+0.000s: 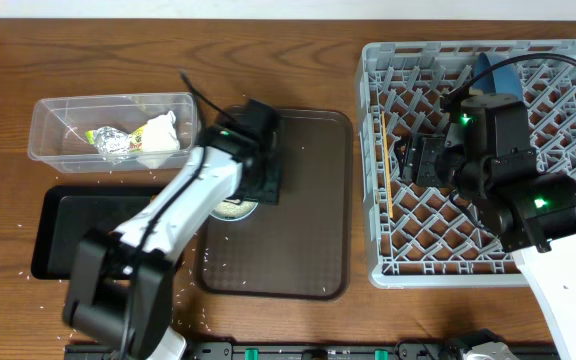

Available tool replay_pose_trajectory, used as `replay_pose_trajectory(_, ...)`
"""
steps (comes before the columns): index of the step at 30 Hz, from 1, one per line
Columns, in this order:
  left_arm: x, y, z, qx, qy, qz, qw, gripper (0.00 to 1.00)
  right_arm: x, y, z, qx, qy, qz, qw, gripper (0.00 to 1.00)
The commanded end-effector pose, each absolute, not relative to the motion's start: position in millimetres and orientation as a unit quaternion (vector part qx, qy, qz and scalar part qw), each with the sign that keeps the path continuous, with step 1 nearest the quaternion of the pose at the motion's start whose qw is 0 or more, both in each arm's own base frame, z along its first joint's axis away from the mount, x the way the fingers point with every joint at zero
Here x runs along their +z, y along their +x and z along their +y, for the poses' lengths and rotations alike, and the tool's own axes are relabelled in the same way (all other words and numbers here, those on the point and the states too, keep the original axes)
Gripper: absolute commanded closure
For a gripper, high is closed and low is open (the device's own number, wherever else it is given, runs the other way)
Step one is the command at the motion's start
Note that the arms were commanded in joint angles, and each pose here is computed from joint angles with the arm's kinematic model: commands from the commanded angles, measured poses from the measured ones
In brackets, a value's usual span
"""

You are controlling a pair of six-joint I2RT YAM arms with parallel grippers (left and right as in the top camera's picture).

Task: Sort waste into correct bins and load items into the dishwasher rack
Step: 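Reach left gripper to the light-blue rice bowl and grasp its rim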

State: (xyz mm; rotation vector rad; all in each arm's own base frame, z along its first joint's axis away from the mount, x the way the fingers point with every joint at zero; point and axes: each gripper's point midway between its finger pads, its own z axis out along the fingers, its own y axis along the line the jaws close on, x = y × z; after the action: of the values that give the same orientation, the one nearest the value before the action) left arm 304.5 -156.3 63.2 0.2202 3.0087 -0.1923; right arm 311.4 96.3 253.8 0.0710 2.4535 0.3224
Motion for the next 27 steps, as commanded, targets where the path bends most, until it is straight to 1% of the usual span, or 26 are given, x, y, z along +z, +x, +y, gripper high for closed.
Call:
replay_pose_trajectory(1, 36.4, 299.8, -158.4, -0.042, 0.081, 0.995, 0.032, 0.48, 257.7, 310.8, 92.7, 0.125, 0.037, 0.935, 0.330, 0.27)
replay_pose_trajectory(4, 24.2, 298.8, -154.5, -0.024, 0.081, 0.996, 0.020, 0.55, 255.9, 308.8, 92.0, 0.123, 0.037, 0.937, 0.325, 0.27)
replay_pose_trajectory(5, 24.2, 298.0, -154.0, -0.023, 0.080, 0.996, 0.018, 0.56, 255.4, 308.2, 91.9, 0.123, 0.037, 0.938, 0.323, 0.28)
replay_pose_trajectory(11, 40.3, 302.3, -150.9, -0.019, 0.074, 0.996, 0.041, 0.55, 254.1, 306.8, 91.4, 0.122, 0.037, 0.939, 0.320, 0.27)
replay_pose_trajectory(15, 59.4, 301.4, -142.6, -0.005, 0.071, 0.996, 0.062, 0.55, 254.7, 307.5, 91.6, 0.122, 0.037, 0.938, 0.321, 0.27)
replay_pose_trajectory(18, 80.0, 303.2, -111.5, 0.057, 0.020, 0.994, 0.092, 0.55, 254.6, 307.3, 91.6, 0.122, 0.037, 0.938, 0.321, 0.27)
replay_pose_trajectory(20, 91.8, 303.2, -96.1, 0.072, 0.005, 0.992, 0.104, 0.54, 254.4, 307.3, 91.5, 0.122, 0.037, 0.939, 0.321, 0.27)
replay_pose_trajectory(22, 98.8, 303.4, -79.6, 0.077, -0.017, 0.991, 0.106, 0.49, 254.5, 307.4, 91.7, 0.122, 0.037, 0.938, 0.321, 0.27)
replay_pose_trajectory(24, 98.4, 305.5, -65.3, 0.077, -0.041, 0.991, 0.101, 0.49, 254.5, 307.4, 91.6, 0.122, 0.037, 0.939, 0.321, 0.27)
replay_pose_trajectory(27, 82.9, 311.0, -52.3, 0.051, -0.074, 0.992, 0.086, 0.49, 254.5, 307.4, 91.6, 0.122, 0.037, 0.939, 0.321, 0.27)
